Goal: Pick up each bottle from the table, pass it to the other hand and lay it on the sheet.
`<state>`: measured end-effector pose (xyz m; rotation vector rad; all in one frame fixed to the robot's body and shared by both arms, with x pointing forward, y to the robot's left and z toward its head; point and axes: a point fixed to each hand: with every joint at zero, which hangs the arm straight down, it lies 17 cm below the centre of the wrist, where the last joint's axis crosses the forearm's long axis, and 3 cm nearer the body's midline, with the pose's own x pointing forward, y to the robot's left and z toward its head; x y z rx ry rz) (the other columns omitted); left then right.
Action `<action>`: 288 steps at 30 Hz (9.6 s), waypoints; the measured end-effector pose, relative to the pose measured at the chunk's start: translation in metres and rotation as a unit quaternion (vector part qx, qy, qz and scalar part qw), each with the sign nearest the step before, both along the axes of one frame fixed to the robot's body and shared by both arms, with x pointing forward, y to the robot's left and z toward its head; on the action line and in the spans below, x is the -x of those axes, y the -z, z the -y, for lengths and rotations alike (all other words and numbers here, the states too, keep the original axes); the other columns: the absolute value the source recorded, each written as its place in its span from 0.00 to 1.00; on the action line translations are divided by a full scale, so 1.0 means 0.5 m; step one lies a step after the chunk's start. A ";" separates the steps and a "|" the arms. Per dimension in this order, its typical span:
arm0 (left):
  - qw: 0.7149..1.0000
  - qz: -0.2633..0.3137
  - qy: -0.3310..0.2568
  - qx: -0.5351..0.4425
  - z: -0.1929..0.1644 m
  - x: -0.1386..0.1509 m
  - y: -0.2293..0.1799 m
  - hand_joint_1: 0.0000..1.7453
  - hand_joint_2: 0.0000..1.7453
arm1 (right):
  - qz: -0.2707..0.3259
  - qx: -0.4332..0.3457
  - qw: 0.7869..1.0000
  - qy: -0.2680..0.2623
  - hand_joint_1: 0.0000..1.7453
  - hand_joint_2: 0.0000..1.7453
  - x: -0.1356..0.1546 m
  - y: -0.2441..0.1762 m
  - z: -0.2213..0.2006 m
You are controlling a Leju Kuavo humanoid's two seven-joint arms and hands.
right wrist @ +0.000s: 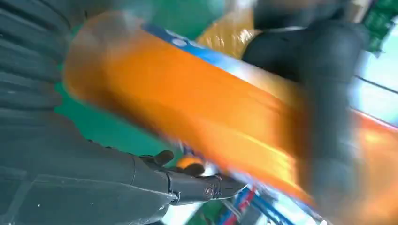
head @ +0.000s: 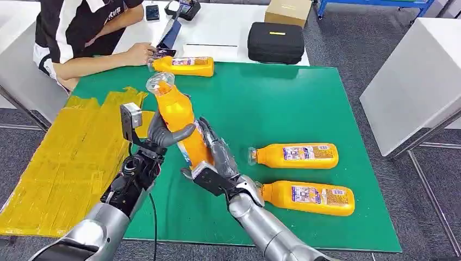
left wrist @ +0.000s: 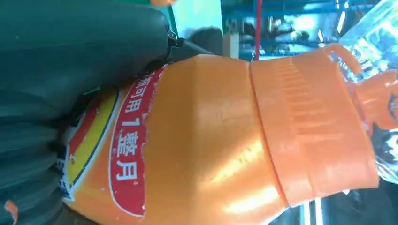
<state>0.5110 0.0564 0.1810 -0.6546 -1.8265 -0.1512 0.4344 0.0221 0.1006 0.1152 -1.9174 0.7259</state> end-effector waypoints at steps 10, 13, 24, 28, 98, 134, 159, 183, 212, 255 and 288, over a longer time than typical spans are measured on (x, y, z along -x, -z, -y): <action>0.913 0.097 -0.174 -0.355 -0.117 -0.124 0.009 1.00 1.00 | -0.023 -0.049 0.998 0.038 0.00 0.00 0.004 -0.021 0.120; 0.846 0.109 -0.239 -0.464 -0.195 -0.158 0.019 1.00 1.00 | -0.010 -0.068 0.995 0.069 0.00 0.00 -0.006 -0.049 0.190; 0.666 0.095 -0.287 -0.682 -0.393 -0.164 0.133 1.00 1.00 | 0.058 -0.111 0.969 0.214 0.00 1.00 -0.003 -0.118 0.459; 0.648 0.088 -0.281 -0.703 -0.417 -0.159 0.155 1.00 1.00 | 0.074 -0.118 0.958 0.249 0.00 1.00 0.009 -0.132 0.517; 0.989 -0.006 -0.084 -0.119 -0.164 -0.139 -0.036 0.00 1.00 | 0.035 0.445 0.858 0.256 0.00 1.00 -0.165 0.022 0.665; 0.997 0.026 -0.072 -0.004 -0.060 -0.099 -0.127 0.00 1.00 | -0.089 0.326 0.940 0.035 0.00 1.00 -0.170 0.114 0.629; 0.999 0.008 -0.048 -0.009 -0.030 -0.089 -0.107 0.00 1.00 | -0.138 0.395 0.904 0.090 0.00 1.00 -0.157 0.189 0.712; 0.999 0.006 -0.031 -0.001 -0.017 -0.087 -0.116 0.00 1.00 | -0.181 0.418 0.886 0.088 0.00 1.00 -0.158 0.221 0.723; 0.999 -0.024 -0.039 0.000 -0.026 -0.090 -0.082 0.00 1.00 | -0.331 0.566 0.740 0.151 0.25 1.00 -0.105 0.305 0.868; 0.997 -0.024 0.015 -0.075 0.033 -0.028 -0.001 0.00 1.00 | -0.056 0.216 0.914 0.337 1.00 1.00 -0.243 0.077 0.623; 0.993 0.012 0.083 -0.089 0.175 0.037 -0.036 0.00 1.00 | -0.079 -0.021 0.990 0.116 1.00 1.00 -0.161 0.022 0.199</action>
